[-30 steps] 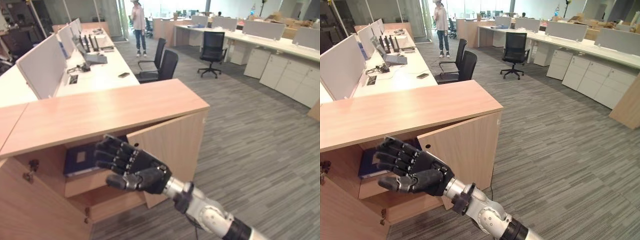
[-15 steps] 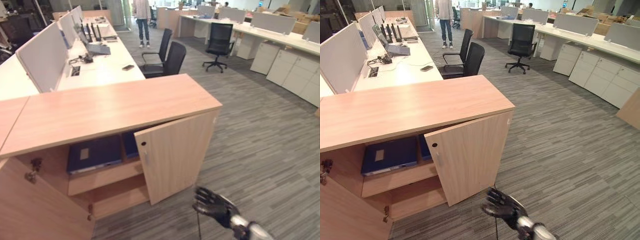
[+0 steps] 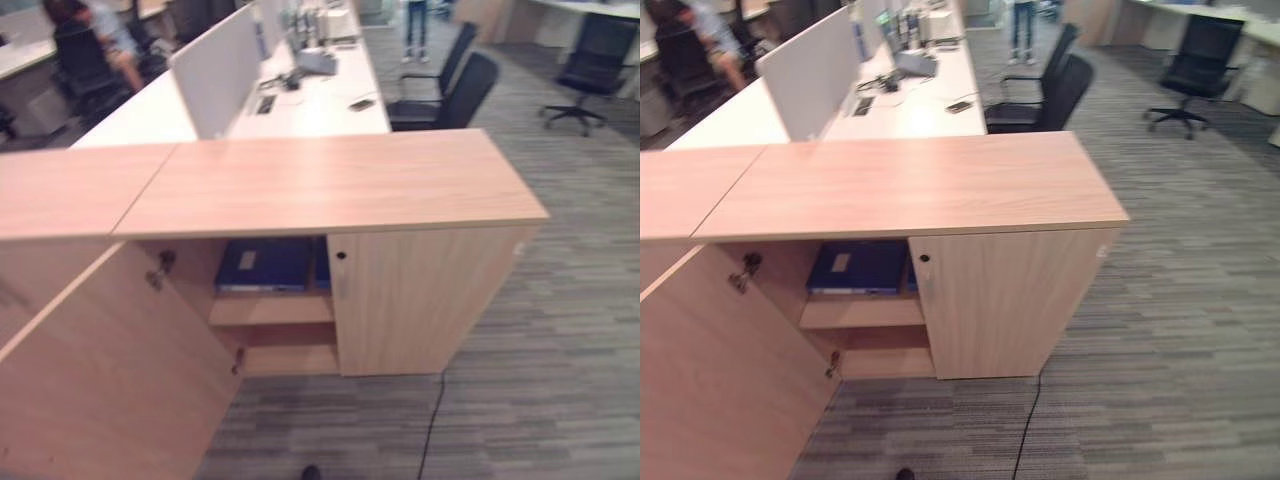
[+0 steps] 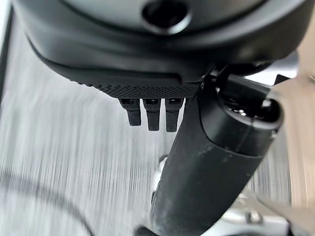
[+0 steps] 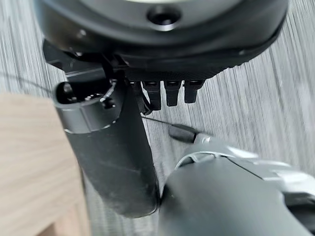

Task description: Put the empty folder in the office cabinet

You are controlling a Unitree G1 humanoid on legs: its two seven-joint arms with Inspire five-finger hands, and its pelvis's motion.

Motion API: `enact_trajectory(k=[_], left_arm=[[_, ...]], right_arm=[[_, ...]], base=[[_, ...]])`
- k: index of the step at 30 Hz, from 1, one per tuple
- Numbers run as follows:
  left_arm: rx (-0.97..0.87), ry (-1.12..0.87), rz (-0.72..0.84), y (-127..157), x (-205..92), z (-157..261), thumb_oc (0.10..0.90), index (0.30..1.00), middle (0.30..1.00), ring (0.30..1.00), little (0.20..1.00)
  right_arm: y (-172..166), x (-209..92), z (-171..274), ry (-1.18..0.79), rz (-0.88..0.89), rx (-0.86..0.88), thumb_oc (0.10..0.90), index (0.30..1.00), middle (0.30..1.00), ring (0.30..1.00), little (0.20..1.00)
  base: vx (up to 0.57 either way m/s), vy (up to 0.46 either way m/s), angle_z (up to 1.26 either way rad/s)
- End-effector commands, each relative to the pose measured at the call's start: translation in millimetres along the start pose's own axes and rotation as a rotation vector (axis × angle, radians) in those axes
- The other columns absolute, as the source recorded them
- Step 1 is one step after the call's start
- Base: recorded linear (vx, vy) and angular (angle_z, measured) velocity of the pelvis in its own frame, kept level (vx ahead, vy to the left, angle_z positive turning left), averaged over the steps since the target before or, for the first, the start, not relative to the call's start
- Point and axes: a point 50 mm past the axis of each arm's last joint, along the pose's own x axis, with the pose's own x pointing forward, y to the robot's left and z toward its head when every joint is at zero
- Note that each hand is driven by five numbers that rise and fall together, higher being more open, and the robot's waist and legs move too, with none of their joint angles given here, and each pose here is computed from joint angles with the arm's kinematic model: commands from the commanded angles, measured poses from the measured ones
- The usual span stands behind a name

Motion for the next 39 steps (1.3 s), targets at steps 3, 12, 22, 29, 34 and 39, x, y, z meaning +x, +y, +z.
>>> enact_trajectory(k=[3,12,22,29,34,39], left_arm=[[-0.293,-0.061,0.079,35.3,-2.0,21.9,0.8,0.9,0.9,0.9,0.9],[-0.503,-0.162,0.154,62.2,-6.6,44.4,0.8,0.9,0.9,0.9,0.9],[-0.473,-0.389,0.2,105.1,-25.7,103.3,0.8,0.9,0.9,0.9,0.9],[-0.41,-0.666,0.265,135.0,-61.2,163.3,0.8,0.9,0.9,0.9,0.9],[-0.405,-0.808,0.37,171.8,-97.3,202.7,0.8,0.9,0.9,0.9,0.9],[-0.343,-0.968,0.351,167.4,-126.7,246.0,0.8,0.9,0.9,0.9,0.9]], right_arm=[[-6.6,-0.4,6.1,-0.02,-0.032,0.078,0.8,0.9,0.9,0.9,0.9],[-10.7,-0.7,12.7,-0.043,-0.051,0.166,0.8,0.9,0.9,0.9,0.9],[-40.4,-7.8,-8.7,-0.008,-0.12,0.273,0.8,0.9,0.9,0.9,0.9],[-33.5,-6.4,-9.6,-0.019,-0.093,0.294,0.8,0.9,0.9,0.9,0.9],[-22.2,-4.6,-14.7,-0.015,-0.057,0.287,0.8,0.9,0.9,0.9,0.9],[-20.4,-4.6,-18.4,-0.01,-0.054,0.283,0.8,0.9,0.9,0.9,0.9]], base=[[-0.03,0.013,1.09],[-0.01,0.107,0.47],[-0.02,0.21,0.31],[-0.04,0.142,0.15],[-0.02,0.064,-0.02],[0.0,0.017,-0.02]])
